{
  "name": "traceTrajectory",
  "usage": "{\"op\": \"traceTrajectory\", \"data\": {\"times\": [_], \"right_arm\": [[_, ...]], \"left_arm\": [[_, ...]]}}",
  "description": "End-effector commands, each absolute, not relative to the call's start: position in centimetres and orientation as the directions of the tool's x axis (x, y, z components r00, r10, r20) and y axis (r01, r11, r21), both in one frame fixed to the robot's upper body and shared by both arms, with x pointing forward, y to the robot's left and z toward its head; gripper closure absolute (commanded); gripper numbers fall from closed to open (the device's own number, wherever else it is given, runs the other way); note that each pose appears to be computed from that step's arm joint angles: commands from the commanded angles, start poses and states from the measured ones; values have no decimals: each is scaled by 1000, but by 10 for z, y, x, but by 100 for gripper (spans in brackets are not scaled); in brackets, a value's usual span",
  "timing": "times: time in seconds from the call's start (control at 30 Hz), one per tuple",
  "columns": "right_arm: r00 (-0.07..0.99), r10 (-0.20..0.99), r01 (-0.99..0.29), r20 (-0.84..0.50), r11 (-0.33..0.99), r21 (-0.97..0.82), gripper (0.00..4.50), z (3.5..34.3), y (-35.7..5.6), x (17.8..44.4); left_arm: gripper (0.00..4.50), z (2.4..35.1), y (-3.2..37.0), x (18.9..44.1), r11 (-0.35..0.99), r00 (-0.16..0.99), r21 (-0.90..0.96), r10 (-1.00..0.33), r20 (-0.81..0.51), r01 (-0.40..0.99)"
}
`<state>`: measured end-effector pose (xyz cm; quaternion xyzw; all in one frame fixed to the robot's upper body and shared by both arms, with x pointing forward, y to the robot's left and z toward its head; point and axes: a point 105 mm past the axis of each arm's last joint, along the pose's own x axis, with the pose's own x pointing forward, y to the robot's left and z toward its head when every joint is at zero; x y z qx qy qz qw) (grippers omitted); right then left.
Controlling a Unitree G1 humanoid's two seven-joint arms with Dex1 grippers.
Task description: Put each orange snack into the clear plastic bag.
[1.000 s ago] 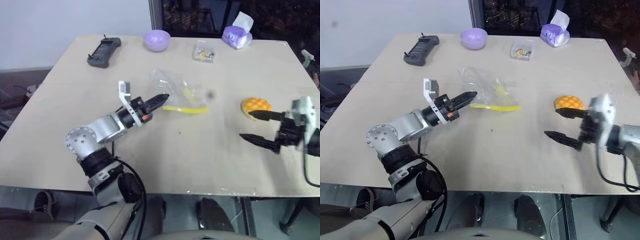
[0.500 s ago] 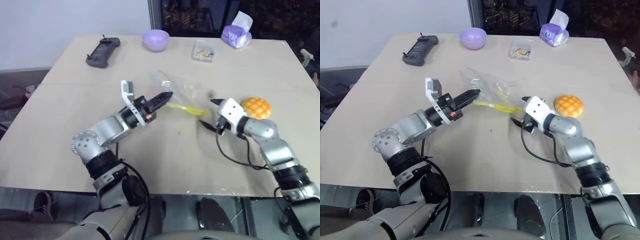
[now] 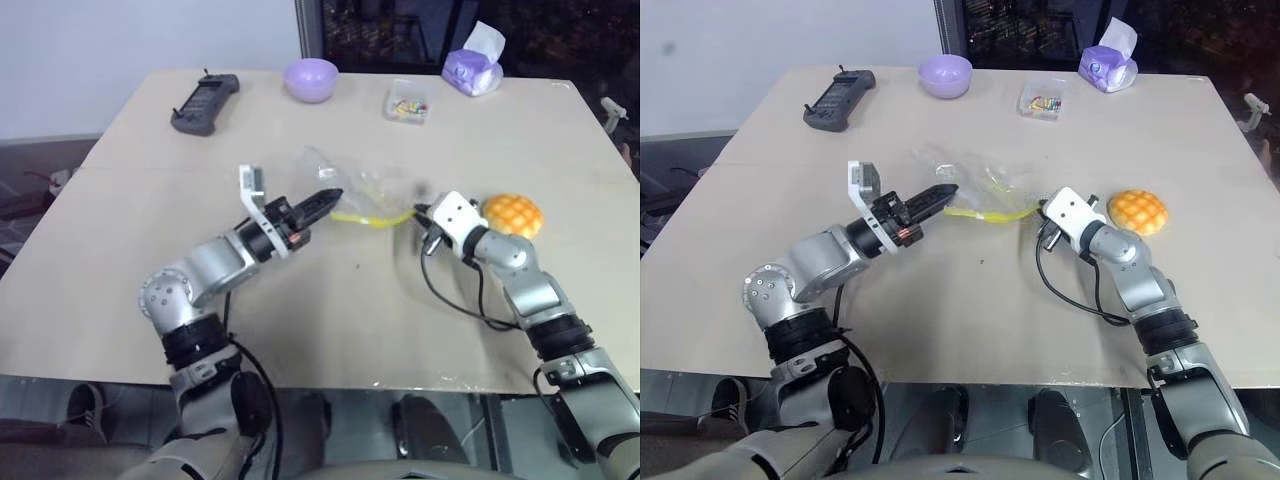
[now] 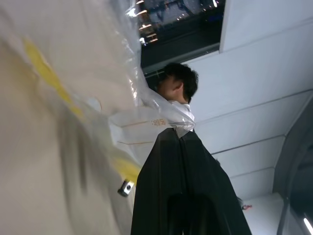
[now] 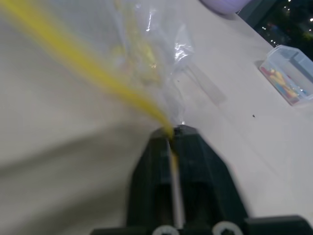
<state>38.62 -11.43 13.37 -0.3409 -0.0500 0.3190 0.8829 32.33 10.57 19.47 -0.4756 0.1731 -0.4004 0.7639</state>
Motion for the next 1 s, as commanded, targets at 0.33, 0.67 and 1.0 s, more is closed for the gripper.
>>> {"op": "traceTrajectory", "data": {"times": [0.33,0.67,1.0], "right_arm": [[797,603,-472,-37,584,-660,450,163,-112,389],[811,582,-461,-62,570,-680,450,168,-101,401],[803,594,-444,-45,548,-709,450,186,-63,414]], "left_arm": [[247,203,118,326,405,670,-731,-736,95,549],[166,265,186,334,653,709,-285,-677,198,702],[166,264,107,321,537,605,473,-796,10,698]]}}
